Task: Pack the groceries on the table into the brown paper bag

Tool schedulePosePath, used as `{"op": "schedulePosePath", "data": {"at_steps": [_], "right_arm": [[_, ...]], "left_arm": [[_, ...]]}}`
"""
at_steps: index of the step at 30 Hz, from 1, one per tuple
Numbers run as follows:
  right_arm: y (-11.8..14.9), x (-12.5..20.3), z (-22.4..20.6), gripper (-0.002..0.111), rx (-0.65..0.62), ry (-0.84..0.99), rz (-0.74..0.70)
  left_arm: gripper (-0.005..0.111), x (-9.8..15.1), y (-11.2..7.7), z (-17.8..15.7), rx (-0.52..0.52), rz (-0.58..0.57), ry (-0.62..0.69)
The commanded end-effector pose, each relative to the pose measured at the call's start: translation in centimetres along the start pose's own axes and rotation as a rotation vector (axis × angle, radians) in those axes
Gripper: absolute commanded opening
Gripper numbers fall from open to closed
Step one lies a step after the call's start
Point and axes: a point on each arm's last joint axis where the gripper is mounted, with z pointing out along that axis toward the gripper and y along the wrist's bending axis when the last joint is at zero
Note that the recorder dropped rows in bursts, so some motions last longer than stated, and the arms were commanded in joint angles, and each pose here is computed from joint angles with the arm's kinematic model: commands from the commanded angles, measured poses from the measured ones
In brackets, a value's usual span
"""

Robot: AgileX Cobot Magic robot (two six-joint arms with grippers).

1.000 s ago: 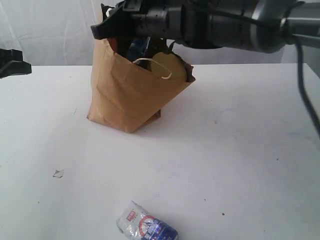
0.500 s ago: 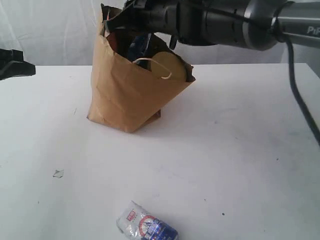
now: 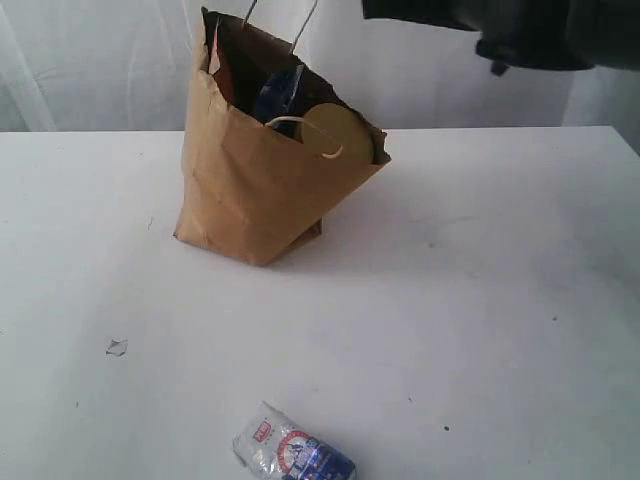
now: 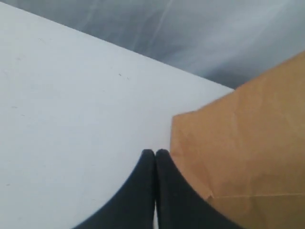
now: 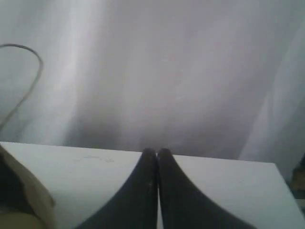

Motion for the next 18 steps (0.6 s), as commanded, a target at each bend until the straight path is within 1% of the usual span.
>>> {"op": "schedulePosePath", "data": {"at_steps": [1,3,5,8,9,11,13,14,16,18], "right_arm": [[-1.9,0.7,-2.1,0.000,0.035,0.011,-0.123],[-1.8,2.2,-2.9,0.000,0.010,0.036,-0.188],[-1.6,5.0,-3.1,0.000,-0.004,0.100,-0.269],[-1.5,10.1,-3.2,0.000,-0.023,0.224,-0.367],[-1.9,12.0,-3.5,0.000,0.010,0.277,-0.342],[-3.0,14.0,-4.0,0.000,0.121,0.323,-0.140],[-3.9,15.1,-4.7,0.000,0.212,0.318,0.115],[-4.3,15.3,-5.1,0.000,0.253,0.298,0.291],[-5.0,15.5,-5.8,0.000,0.302,0.235,0.678],[-5.7,14.9,-6.1,0.000,0.287,0.090,1.024]], "left_arm": [[0.000,1.3,0.0,-5.0,-0.138,-0.017,-0.165],[0.000,3.2,0.4,-7.7,-0.214,-0.011,-0.235],[0.000,5.3,0.3,-10.0,-0.231,-0.003,-0.270],[0.000,9.0,-0.4,-12.8,-0.166,0.024,-0.275],[0.000,9.9,-0.9,-14.0,-0.128,0.040,-0.301],[0.000,11.0,-1.8,-16.0,-0.077,0.093,-0.354],[0.000,11.3,-2.8,-18.0,-0.033,0.144,-0.433],[0.000,11.6,-3.3,-19.2,-0.015,0.178,-0.491],[0.000,11.9,-3.8,-20.7,-0.017,0.254,-0.556],[0.000,12.2,-4.0,-21.7,-0.026,0.324,-0.596]]}}
